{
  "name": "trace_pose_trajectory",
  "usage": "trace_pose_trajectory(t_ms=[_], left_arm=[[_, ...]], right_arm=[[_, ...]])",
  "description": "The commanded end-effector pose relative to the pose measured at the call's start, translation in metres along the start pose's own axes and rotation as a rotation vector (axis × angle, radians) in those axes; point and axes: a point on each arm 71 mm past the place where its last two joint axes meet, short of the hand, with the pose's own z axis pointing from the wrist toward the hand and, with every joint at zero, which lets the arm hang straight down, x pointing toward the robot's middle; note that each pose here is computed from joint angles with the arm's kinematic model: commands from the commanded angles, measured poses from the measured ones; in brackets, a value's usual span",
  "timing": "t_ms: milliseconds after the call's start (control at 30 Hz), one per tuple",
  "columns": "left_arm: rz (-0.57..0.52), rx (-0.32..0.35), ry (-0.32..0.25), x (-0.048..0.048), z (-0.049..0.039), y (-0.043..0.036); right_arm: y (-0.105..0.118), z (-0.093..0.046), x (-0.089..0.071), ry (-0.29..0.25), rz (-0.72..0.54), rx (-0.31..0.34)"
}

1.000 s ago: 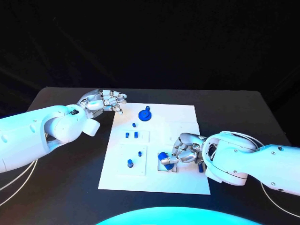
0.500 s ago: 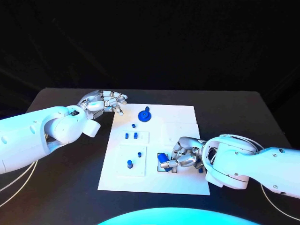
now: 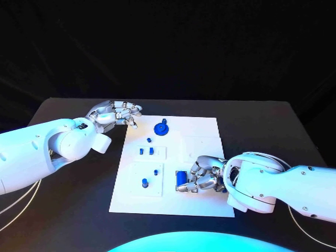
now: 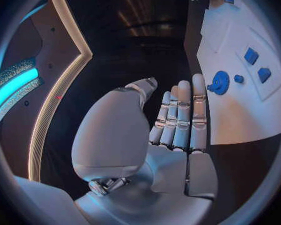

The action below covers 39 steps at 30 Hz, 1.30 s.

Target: Assemble the parts on the task board

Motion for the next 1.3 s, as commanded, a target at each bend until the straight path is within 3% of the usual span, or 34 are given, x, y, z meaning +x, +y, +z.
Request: trace_pose_trajectory(t_ms=[33,567,1300], left_arm=[[-0.011,0.006,0.017,0.0014,0.0002,-0.0009],[-0.010,0.004,0.014,-0.0001,-0.0003,-0.0007],[-0.008,0.002,0.014,-0.0009,-0.0002,-0.0004]], right_arm=[[0.0005,0.0000,0.0028,0.028,-0.005,-0.010],[-0.0037,0.0048,-0.0020,-0.004,-0.014,0.003],[-0.0089,0.0090,0.0012,0.027,-0.017,0.021]])
